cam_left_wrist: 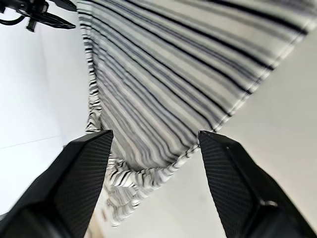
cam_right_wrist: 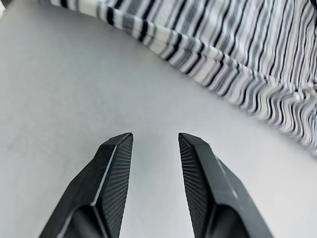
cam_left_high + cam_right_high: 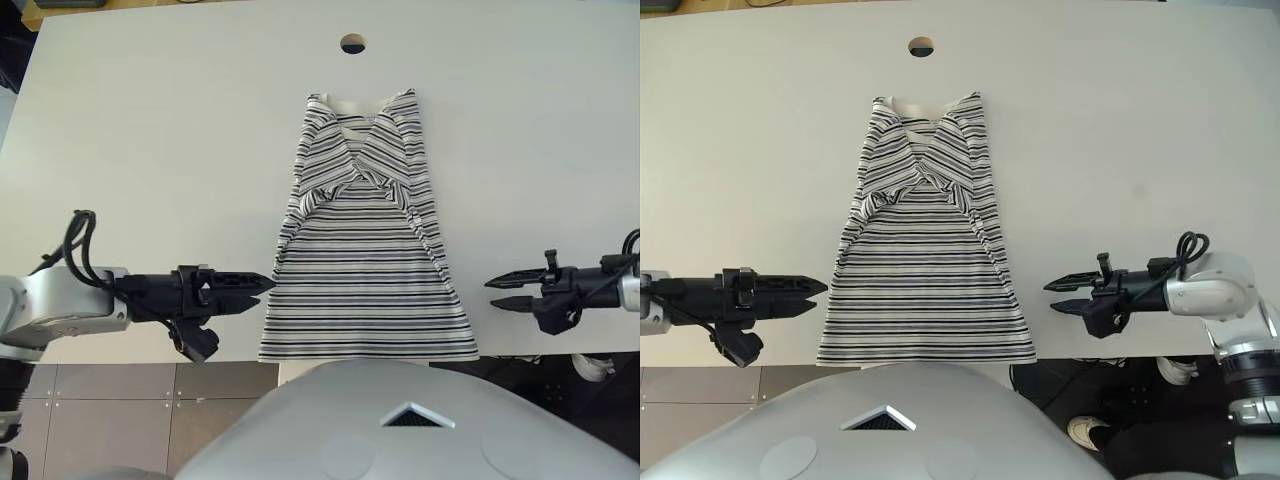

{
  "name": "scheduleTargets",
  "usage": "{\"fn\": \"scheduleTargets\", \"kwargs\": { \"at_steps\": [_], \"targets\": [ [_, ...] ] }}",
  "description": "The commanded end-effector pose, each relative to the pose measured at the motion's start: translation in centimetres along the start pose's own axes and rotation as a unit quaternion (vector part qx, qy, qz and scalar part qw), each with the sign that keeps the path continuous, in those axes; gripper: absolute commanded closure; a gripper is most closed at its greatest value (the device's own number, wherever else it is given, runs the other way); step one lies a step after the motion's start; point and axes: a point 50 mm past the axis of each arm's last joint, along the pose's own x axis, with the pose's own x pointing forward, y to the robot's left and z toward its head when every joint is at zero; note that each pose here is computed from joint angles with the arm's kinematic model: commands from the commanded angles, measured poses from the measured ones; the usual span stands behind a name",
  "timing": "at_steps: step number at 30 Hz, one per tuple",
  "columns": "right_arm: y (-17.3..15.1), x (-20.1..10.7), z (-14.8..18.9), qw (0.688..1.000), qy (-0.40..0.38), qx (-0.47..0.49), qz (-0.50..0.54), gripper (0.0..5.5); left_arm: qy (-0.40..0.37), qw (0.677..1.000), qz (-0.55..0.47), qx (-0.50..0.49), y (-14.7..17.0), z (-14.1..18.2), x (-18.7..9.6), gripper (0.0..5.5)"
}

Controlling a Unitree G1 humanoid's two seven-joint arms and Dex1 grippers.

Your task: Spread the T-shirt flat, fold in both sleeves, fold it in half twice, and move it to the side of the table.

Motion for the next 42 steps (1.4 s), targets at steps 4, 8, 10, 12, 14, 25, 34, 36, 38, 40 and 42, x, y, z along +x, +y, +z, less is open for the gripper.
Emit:
{"fn": "scheduleTargets", "kwargs": {
  "at_steps": [4, 8, 10, 12, 14, 25, 34, 36, 38, 40, 42],
  "targets": [
    [2.8, 2.0, 1.2, 0.996, -0.032, -0.001, 0.081, 3.79, -0.005, 0.998, -0.031, -0.059, -2.5, -0.8, 0.0, 2.30],
    [2.7, 2.4, 1.7, 0.995, -0.041, -0.013, 0.086, 3.79, -0.003, 0.996, -0.045, -0.083, -4.0, -1.9, 0.1, 2.30],
    [2.6, 2.6, 1.8, 0.995, -0.044, -0.018, 0.086, 3.79, -0.010, 0.994, -0.050, -0.094, -4.6, -2.0, 0.7, 2.30],
    [2.5, 2.8, 2.0, 0.995, -0.048, -0.023, 0.085, 3.79, -0.024, 0.993, -0.050, -0.103, -5.2, -1.6, 1.5, 2.30],
    [2.4, 3.0, 2.2, 0.994, -0.053, -0.030, 0.086, 3.79, -0.040, 0.992, -0.047, -0.110, -5.6, -1.1, 2.3, 2.30],
    [2.0, 3.7, 2.7, 0.994, -0.063, -0.048, 0.078, 3.79, -0.065, 0.991, -0.024, -0.110, -5.3, 0.5, 3.4, 2.30],
    [2.3, 4.5, 2.9, 0.993, -0.070, -0.062, 0.078, 4.31, -0.073, 0.991, -0.026, -0.106, -4.8, 0.8, 4.6, 3.10],
    [2.0, 4.6, 3.0, 0.992, -0.073, -0.064, 0.076, 4.83, -0.077, 0.990, -0.032, -0.111, -5.2, 0.8, 5.0, 3.56],
    [1.6, 4.7, 3.2, 0.992, -0.077, -0.068, 0.074, 5.24, -0.081, 0.989, -0.036, -0.115, -5.7, 0.9, 5.4, 3.93],
    [1.3, 4.8, 3.6, 0.992, -0.082, -0.070, 0.071, 5.40, -0.085, 0.988, -0.039, -0.120, -6.3, 1.3, 5.5, 4.21],
    [1.0, 4.8, 3.9, 0.992, -0.084, -0.070, 0.070, 5.40, -0.087, 0.988, -0.040, -0.123, -6.7, 1.5, 5.6, 4.55]
  ]
}}
